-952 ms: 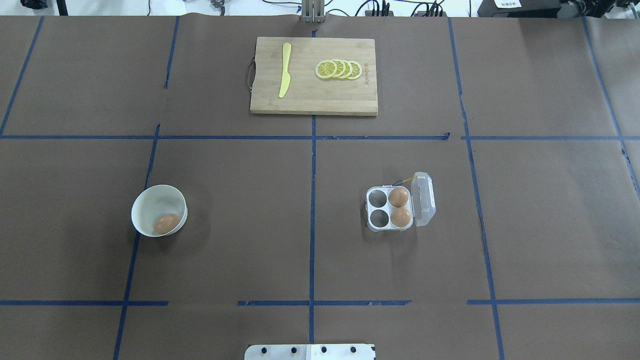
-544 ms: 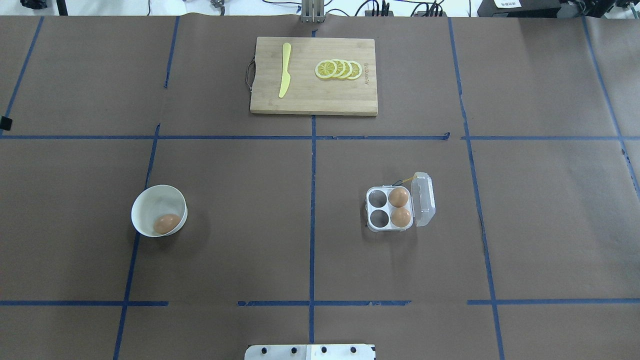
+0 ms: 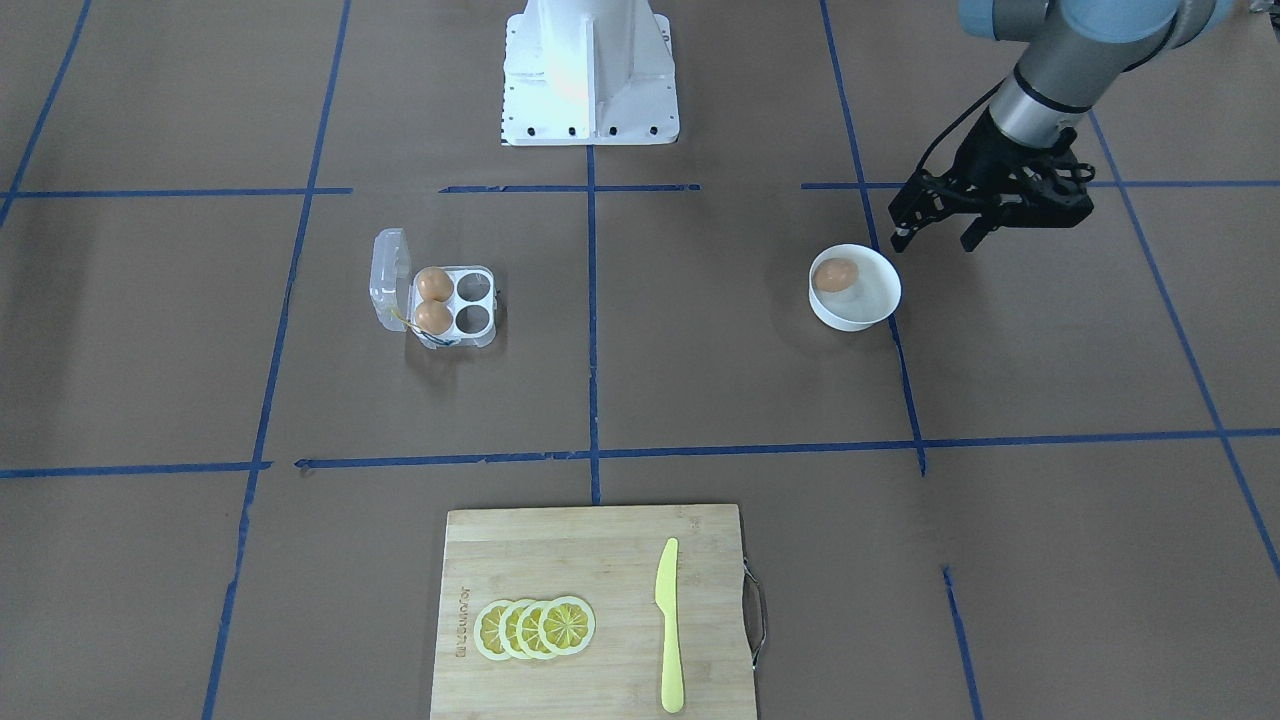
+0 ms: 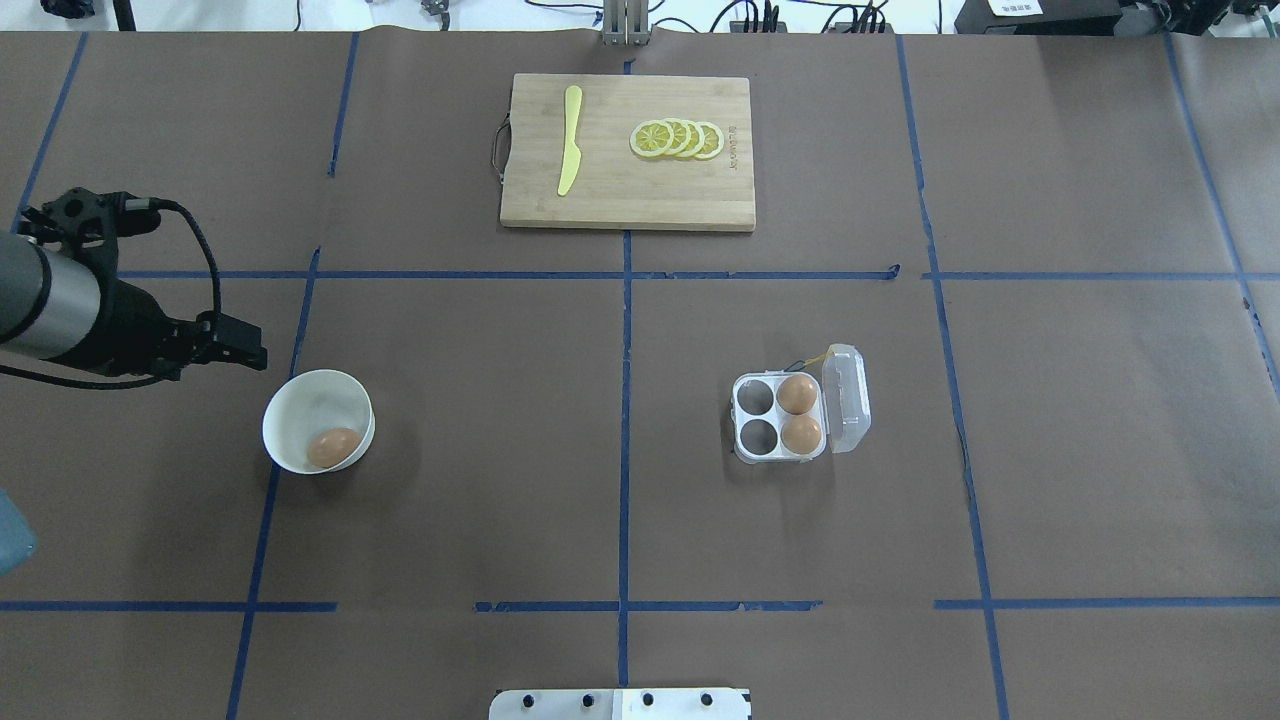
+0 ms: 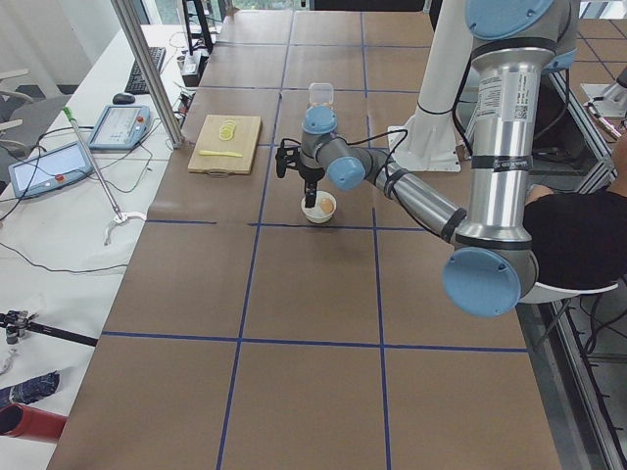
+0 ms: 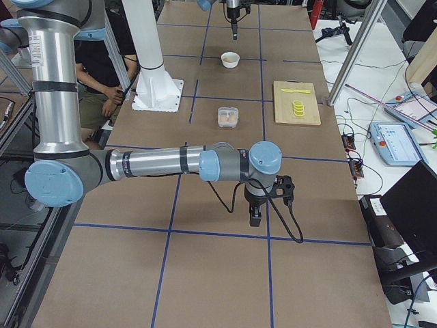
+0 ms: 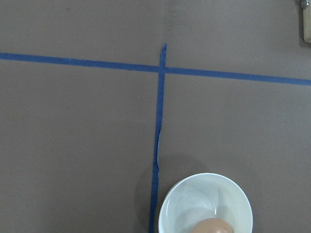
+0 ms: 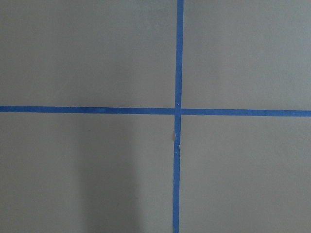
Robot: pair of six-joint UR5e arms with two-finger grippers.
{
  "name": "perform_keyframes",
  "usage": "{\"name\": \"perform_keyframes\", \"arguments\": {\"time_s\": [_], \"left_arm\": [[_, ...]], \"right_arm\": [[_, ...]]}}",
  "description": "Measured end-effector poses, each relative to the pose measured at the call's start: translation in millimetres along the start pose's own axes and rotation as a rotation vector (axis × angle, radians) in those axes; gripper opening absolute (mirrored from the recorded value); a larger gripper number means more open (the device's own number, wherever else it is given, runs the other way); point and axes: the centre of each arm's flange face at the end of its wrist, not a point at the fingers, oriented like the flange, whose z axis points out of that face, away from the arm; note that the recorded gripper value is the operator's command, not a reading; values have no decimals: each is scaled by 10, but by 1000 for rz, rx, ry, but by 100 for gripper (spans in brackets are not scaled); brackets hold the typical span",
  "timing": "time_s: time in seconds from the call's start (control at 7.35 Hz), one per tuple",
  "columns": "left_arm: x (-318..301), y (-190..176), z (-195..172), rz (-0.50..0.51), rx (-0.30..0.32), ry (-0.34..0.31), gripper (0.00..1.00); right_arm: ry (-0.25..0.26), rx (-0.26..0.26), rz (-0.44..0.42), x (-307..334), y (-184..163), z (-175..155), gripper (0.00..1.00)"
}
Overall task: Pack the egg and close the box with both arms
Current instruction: 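Move the left gripper over the white bowl toward the brown egg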
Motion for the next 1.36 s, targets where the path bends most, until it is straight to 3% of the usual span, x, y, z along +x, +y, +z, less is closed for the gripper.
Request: {"name": "perform_keyframes", "arguments": {"time_s": [0.54, 1.36], "left_arm": [[299, 30, 598, -7, -24, -47, 93], [277, 187, 987, 5, -79, -94, 92]], "right_arm": [[-17, 1, 3, -30, -26, -7, 100], [-40, 0, 4, -49, -26, -9, 100]]}}
